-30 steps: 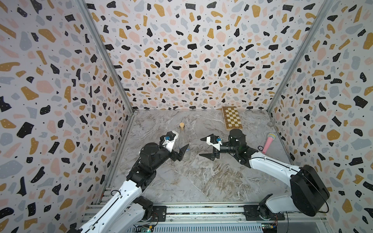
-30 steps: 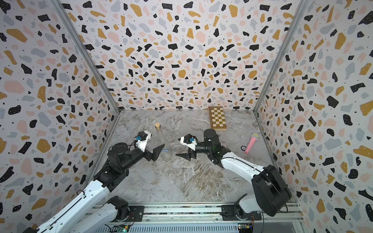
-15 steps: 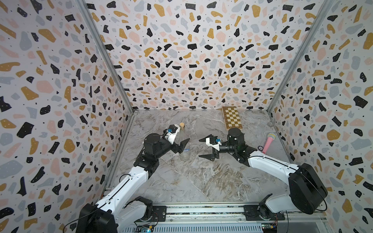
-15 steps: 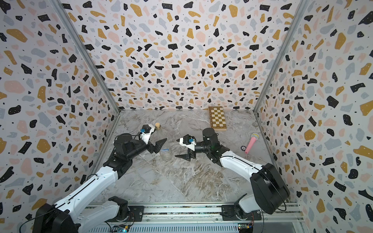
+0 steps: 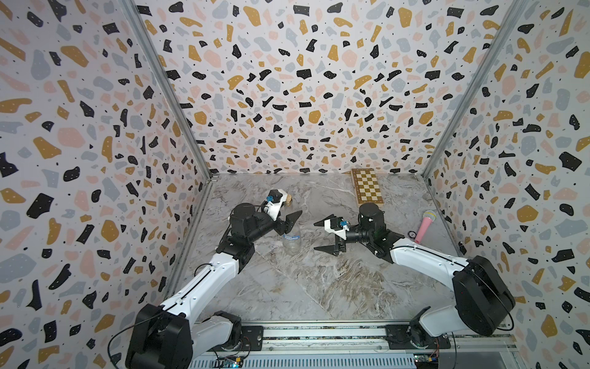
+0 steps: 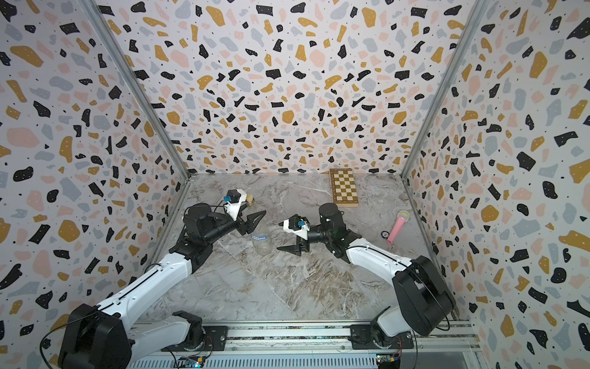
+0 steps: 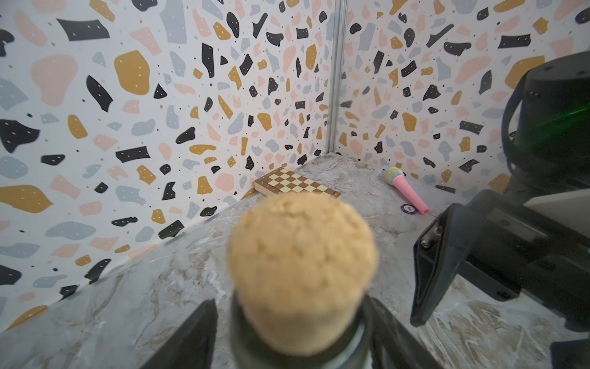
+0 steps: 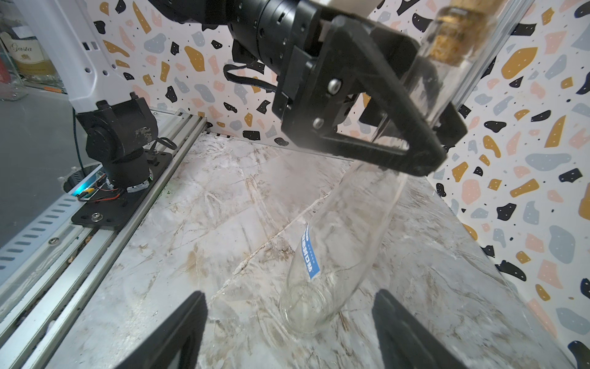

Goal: Remove the label from the bottle
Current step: Pick up the bottle from the center of the board, then hold the bottle at the center of the board, then tear open the label from the bottle.

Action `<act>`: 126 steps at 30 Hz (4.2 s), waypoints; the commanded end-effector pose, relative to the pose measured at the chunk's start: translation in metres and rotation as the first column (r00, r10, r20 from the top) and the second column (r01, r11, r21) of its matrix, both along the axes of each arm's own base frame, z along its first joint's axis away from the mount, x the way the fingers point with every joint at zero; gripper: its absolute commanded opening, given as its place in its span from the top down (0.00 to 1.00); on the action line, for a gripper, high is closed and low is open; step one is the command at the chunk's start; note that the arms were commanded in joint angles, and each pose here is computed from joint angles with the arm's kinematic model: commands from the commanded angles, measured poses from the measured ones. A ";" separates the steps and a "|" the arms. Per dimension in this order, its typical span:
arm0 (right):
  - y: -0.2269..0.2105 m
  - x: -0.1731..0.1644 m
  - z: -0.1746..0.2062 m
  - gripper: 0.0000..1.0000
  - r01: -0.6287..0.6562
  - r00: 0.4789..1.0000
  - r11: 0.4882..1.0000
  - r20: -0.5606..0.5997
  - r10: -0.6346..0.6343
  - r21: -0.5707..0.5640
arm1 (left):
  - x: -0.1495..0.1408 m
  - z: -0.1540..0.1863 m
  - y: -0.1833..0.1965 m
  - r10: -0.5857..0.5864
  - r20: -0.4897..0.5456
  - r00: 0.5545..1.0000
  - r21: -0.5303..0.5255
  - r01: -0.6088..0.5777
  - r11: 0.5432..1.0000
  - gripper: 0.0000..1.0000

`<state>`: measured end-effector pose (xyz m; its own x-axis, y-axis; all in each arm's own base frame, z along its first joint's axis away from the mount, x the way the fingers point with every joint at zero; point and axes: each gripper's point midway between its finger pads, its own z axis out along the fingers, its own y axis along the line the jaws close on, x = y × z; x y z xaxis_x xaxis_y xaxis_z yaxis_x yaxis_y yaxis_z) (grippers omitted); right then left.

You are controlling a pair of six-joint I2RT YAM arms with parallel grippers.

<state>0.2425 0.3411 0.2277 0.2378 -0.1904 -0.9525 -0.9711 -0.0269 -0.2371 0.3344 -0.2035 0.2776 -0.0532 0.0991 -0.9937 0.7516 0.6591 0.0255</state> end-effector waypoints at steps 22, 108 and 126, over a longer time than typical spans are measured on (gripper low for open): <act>0.001 -0.026 0.017 0.20 -0.113 0.991 0.994 0.077 0.111 0.017 | 0.001 0.058 0.035 0.334 0.034 0.942 -0.095 -0.330 0.939 1.00; 0.048 0.021 -0.043 0.54 -0.089 0.972 0.994 -0.212 0.099 0.059 | -0.003 0.039 0.011 0.468 0.007 0.884 -0.194 -0.458 0.867 1.00; 0.047 0.021 -0.045 0.63 -0.084 0.971 0.995 -0.221 0.094 0.051 | -0.004 0.038 0.009 0.462 0.008 0.887 -0.191 -0.452 0.871 1.00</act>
